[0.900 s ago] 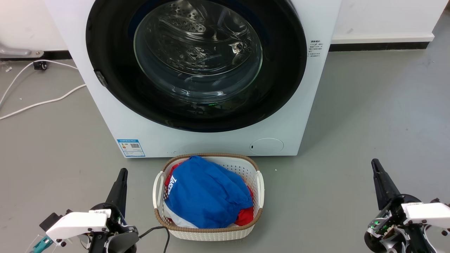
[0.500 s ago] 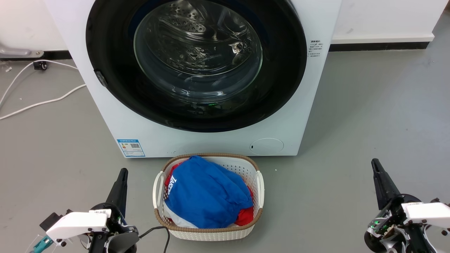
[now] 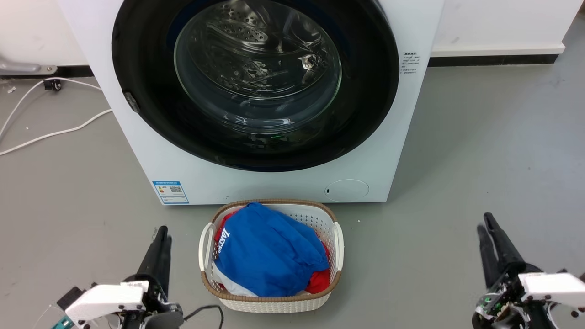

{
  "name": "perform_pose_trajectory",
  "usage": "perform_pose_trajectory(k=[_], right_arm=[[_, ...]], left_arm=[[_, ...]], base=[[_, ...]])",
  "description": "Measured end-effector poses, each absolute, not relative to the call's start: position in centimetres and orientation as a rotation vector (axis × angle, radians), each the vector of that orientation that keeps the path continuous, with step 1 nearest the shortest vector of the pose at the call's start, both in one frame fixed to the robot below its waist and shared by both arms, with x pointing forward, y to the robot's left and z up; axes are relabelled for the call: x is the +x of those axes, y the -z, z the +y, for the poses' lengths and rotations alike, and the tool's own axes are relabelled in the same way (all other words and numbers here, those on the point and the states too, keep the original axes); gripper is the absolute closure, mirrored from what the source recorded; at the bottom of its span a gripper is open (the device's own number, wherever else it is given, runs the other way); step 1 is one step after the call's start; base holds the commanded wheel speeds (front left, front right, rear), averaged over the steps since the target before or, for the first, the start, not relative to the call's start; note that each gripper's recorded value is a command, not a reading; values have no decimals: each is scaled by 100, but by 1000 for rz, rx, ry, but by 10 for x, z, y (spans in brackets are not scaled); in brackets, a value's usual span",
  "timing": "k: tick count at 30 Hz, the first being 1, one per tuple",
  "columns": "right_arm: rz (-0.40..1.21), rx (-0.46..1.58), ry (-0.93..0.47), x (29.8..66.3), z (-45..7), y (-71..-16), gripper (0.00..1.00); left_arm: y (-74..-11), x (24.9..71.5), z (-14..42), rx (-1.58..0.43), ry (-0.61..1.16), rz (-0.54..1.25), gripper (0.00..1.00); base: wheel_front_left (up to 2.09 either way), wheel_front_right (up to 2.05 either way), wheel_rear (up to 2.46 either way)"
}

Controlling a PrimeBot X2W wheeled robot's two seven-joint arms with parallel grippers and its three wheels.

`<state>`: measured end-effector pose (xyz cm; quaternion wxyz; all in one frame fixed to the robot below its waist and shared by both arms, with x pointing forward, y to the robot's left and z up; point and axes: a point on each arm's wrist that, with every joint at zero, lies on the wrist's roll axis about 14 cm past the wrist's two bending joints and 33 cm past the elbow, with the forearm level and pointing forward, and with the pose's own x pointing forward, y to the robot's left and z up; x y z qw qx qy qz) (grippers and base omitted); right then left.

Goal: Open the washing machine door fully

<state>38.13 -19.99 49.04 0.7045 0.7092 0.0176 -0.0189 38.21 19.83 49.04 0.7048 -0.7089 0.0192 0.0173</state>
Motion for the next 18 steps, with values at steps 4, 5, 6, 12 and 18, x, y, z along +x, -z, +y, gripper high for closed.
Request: perform_pose_trajectory(k=[4,5,6,12,18], right_arm=[[37,1576,50,379,-199,-489,0],[33,1575,50,380,-199,-490,0],[30,1571,50,380,-199,-490,0],[12,1535,39,381,-196,-496,0],[10,1456,34,382,-194,-498,0]], left_arm=[[-489,381,195,-1574,-40,48,0],[-489,382,193,-1573,-37,48,0],[-490,382,192,-1571,-34,48,0],[-497,385,184,-1538,-13,36,0],[-506,387,180,-1457,11,16,0]], base=[[0,0,0],[0,0,0],[0,0,0],[0,0,0],[0,0,0]])
